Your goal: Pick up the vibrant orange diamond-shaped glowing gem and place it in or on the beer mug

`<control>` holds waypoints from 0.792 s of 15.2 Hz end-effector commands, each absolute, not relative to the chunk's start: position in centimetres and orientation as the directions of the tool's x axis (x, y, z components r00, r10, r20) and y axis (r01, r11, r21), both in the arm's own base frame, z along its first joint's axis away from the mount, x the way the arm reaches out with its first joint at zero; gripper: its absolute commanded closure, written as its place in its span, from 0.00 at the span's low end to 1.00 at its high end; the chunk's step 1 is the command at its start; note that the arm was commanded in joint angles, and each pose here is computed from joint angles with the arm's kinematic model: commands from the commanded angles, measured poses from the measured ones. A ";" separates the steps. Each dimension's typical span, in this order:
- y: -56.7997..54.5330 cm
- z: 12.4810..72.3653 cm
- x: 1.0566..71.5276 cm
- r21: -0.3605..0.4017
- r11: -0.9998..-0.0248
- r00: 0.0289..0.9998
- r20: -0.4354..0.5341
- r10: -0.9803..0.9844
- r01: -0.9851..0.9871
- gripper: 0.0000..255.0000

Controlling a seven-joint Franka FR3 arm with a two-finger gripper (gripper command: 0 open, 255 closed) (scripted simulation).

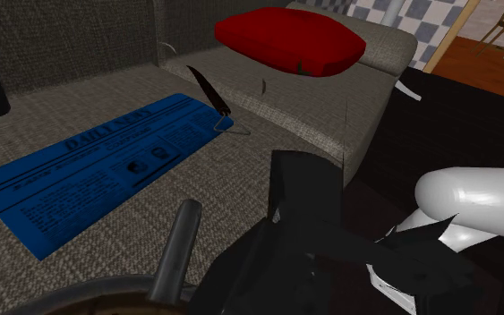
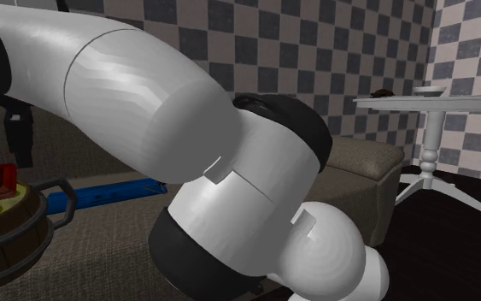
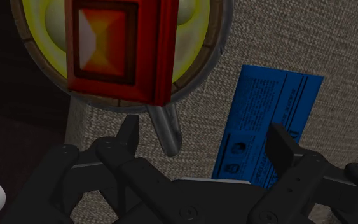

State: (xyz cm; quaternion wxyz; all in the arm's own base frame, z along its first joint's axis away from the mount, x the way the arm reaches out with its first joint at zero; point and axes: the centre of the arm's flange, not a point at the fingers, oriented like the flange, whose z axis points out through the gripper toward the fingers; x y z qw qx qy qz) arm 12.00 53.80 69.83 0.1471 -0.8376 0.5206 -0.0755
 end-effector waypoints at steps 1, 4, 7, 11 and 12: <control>53.6 71.1 11.6 -0.325 -0.415 0.447 -0.027 -0.894 -0.850 0.00; 52.9 74.5 10.6 -0.325 -0.415 0.447 -0.027 -0.894 -0.850 0.00; 52.9 74.5 10.6 -0.325 -0.415 0.447 -0.027 -0.894 -0.850 0.00; 52.9 74.5 10.6 -0.325 -0.415 0.447 -0.027 -0.894 -0.850 0.00; 52.9 74.5 10.6 -0.325 -0.415 0.447 -0.027 -0.894 -0.850 0.00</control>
